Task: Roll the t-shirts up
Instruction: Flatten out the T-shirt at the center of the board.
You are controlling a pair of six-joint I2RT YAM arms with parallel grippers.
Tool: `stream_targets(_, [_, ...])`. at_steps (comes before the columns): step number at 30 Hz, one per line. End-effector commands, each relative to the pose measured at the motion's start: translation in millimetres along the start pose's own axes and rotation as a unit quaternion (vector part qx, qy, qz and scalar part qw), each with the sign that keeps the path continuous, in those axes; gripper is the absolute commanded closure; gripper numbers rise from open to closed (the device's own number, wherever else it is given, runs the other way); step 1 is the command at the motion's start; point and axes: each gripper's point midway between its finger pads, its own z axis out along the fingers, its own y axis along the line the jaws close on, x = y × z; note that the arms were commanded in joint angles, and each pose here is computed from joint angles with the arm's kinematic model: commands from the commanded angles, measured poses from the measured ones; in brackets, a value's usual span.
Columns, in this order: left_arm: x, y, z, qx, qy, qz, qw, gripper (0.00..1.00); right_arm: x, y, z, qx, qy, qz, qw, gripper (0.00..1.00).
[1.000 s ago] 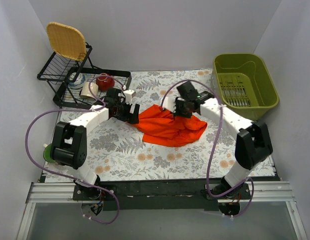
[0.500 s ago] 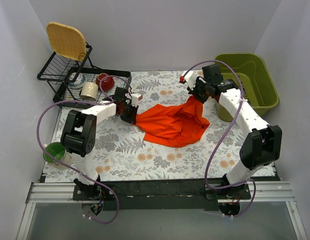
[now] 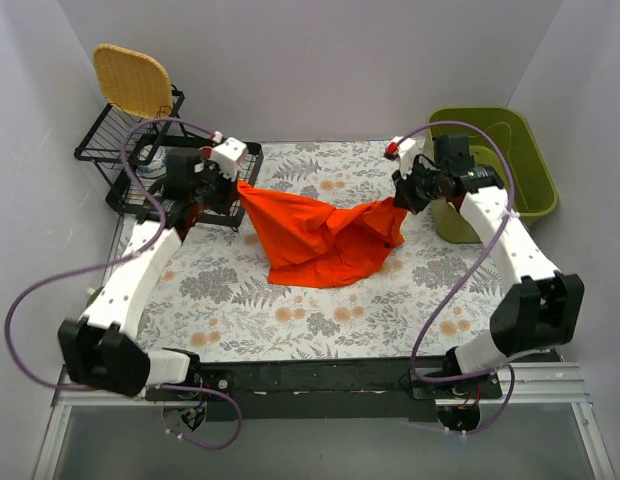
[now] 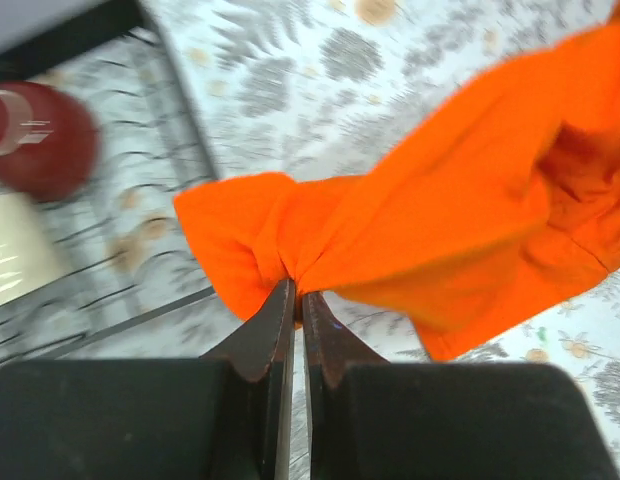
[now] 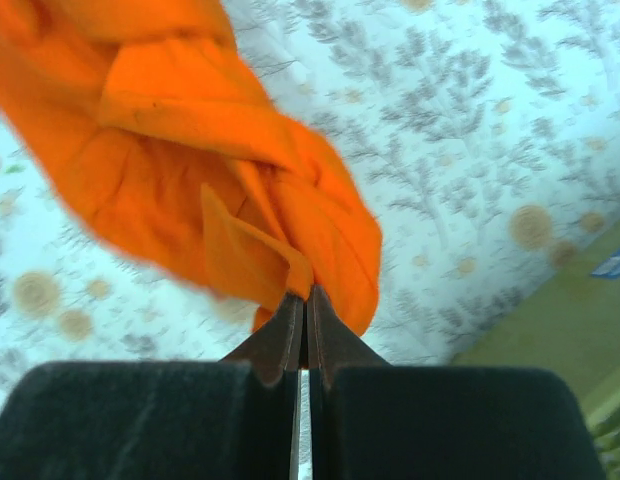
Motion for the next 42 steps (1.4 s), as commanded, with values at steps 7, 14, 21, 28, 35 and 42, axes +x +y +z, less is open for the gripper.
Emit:
stream_targets(7, [55, 23, 25, -0.05, 0.055, -0.061, 0.995, 0.52, 79, 78, 6, -0.129, 0.025, 0.006, 0.991, 0.99])
stream_targets(14, [-5, 48, 83, -0.045, 0.041, -0.081, 0.995, 0.4, 139, 71, 15, -0.188, 0.132, -0.1, 0.968, 0.71])
stream_targets(21, [-40, 41, 82, -0.015, 0.0, -0.107, 0.994, 0.38, 119, 62, -24, -0.199, 0.09, -0.24, 0.946, 0.5])
stream_targets(28, [-28, 35, 73, -0.011, 0.01, -0.105, 0.994, 0.36, 135, 96, -28, -0.244, 0.07, -0.449, 0.857, 0.48])
stream_targets(35, [-20, 31, 66, -0.01, 0.017, -0.103, 0.994, 0.36, 165, 108, -24, -0.284, 0.063, -0.585, 0.757, 0.48])
stream_targets(42, [-10, 29, 61, -0.014, 0.027, -0.098, 0.995, 0.35, 171, 105, -13, -0.311, 0.055, -0.64, 0.7, 0.47])
